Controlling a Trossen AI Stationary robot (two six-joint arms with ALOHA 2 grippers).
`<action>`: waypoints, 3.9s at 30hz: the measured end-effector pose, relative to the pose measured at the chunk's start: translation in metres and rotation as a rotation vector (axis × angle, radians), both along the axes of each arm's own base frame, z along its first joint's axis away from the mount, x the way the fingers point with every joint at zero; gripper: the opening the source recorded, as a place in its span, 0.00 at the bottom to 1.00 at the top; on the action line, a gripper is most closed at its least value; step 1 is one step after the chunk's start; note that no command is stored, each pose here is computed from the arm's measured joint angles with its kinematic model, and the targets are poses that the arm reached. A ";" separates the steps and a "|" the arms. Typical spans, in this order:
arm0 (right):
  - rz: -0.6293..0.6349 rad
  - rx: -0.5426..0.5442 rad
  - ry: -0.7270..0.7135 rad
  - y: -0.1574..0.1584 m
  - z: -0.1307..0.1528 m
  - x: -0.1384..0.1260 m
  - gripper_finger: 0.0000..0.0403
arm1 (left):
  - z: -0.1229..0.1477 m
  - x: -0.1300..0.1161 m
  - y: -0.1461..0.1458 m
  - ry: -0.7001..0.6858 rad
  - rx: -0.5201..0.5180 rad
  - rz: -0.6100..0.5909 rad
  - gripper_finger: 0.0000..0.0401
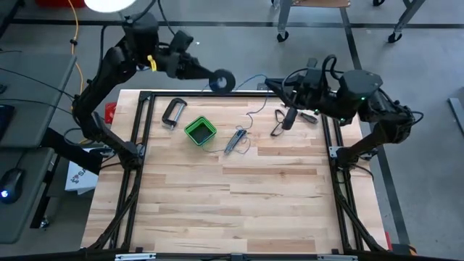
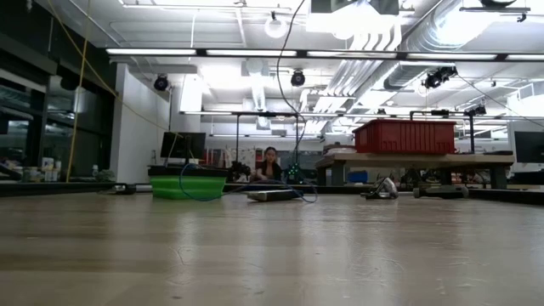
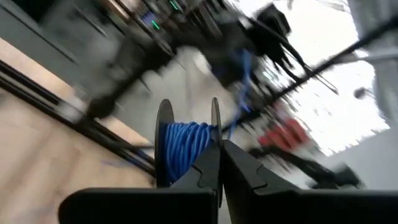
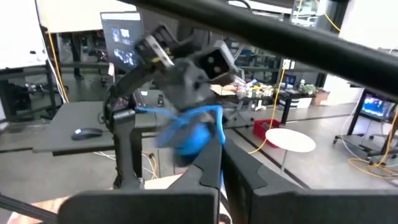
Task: Coil cords
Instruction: Coil the blue wire onto the spool
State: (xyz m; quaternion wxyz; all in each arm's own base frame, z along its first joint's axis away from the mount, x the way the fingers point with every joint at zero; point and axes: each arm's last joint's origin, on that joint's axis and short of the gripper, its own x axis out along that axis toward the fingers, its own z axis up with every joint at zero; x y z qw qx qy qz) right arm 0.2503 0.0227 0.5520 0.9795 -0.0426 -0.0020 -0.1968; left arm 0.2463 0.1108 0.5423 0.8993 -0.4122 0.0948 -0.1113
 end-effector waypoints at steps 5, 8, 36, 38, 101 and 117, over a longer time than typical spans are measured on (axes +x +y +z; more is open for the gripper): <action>-0.003 -0.016 0.013 -0.002 -0.001 0.002 0.00 | -0.006 0.019 -0.023 0.040 -0.084 -0.175 0.00; 0.042 -0.001 0.011 -0.006 -0.002 0.006 0.00 | -0.007 0.034 -0.035 0.030 -0.106 -0.240 0.00; 0.097 -0.108 -0.116 0.005 0.015 -0.002 0.00 | 0.013 0.046 -0.023 -0.190 -0.118 -0.266 0.00; 0.076 -0.107 -0.124 0.004 0.017 -0.005 0.00 | 0.014 0.044 -0.022 -0.186 -0.127 -0.267 0.00; 0.441 0.219 -0.350 -0.025 -0.013 0.095 0.00 | 0.031 0.086 -0.043 -0.934 0.053 -0.218 0.00; 0.515 0.251 -0.308 -0.020 -0.011 0.086 0.00 | 0.066 0.019 -0.012 -1.114 0.394 0.086 0.00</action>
